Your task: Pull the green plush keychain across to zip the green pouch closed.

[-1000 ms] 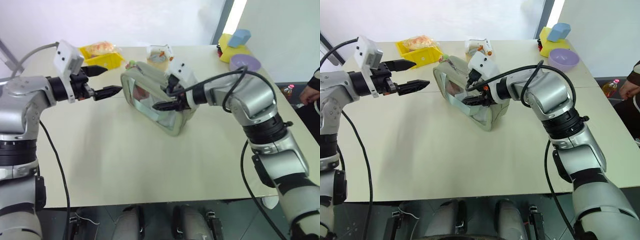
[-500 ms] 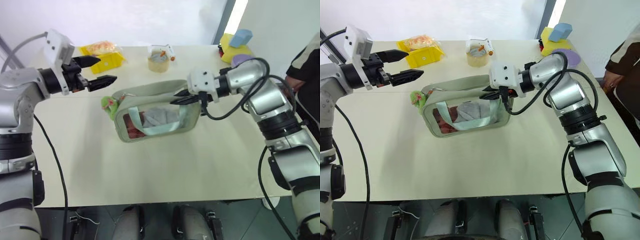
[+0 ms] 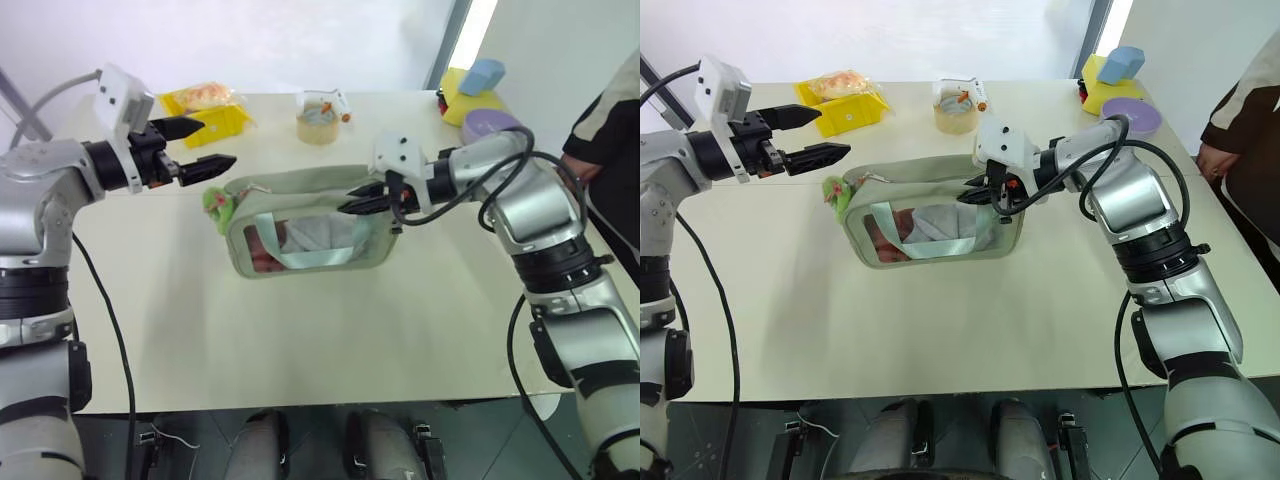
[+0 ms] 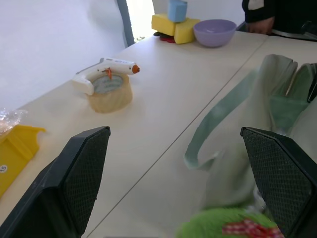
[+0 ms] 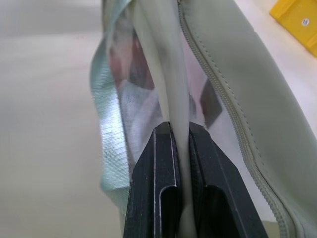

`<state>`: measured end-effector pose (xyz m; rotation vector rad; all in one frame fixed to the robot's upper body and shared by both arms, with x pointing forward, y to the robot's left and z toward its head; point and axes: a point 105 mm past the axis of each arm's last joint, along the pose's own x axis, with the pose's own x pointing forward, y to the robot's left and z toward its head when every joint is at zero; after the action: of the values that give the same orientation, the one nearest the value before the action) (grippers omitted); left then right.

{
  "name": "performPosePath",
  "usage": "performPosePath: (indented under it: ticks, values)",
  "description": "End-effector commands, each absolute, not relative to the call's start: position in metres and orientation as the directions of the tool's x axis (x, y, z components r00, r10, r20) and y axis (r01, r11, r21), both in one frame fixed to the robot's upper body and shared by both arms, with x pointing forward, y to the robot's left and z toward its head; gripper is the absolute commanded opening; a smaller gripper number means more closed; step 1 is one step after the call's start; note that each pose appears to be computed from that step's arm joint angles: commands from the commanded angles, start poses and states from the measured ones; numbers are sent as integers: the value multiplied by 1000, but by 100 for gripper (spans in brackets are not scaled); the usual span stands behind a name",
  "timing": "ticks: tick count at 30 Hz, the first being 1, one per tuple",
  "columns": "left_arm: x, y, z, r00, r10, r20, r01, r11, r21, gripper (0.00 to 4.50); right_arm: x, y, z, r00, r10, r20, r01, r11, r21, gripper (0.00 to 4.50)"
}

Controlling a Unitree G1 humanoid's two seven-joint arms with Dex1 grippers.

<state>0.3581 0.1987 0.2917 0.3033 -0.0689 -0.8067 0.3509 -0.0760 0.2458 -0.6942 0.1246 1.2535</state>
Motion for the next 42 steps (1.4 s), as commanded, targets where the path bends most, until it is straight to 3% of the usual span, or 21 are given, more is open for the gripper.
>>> performPosePath:
  ticks: [1,8,11,15,20,31,34,38,42]
  values:
    - [356,198,311,690,-724,-10,681,644,348,450,345,-72,272,352,855,-381,-870,148,-470,9]
    - [357,197,312,688,-726,-6,680,642,353,450,340,-71,260,333,848,-413,-856,88,-510,9]
    - [357,200,313,691,-723,-7,679,645,351,450,340,-71,260,335,853,-400,-855,97,-510,112]
    - [357,211,313,715,-698,-14,660,669,343,450,335,-82,276,362,856,-369,-830,116,-546,296]
    - [353,237,315,770,-637,-20,604,720,341,450,320,-107,292,417,833,-364,-802,148,-578,296]
    - [357,253,311,802,-595,-53,575,745,339,450,332,-108,246,483,794,-370,-797,223,-562,296]
    - [357,254,302,797,-599,-82,589,738,330,450,336,-107,244,496,793,-354,-783,232,-577,212]
    - [357,248,282,771,-624,-127,631,721,286,450,334,-103,247,484,807,-338,-777,219,-590,7]
    - [353,238,261,726,-663,-184,687,685,242,450,331,-101,246,475,812,-339,-777,205,-595,2]
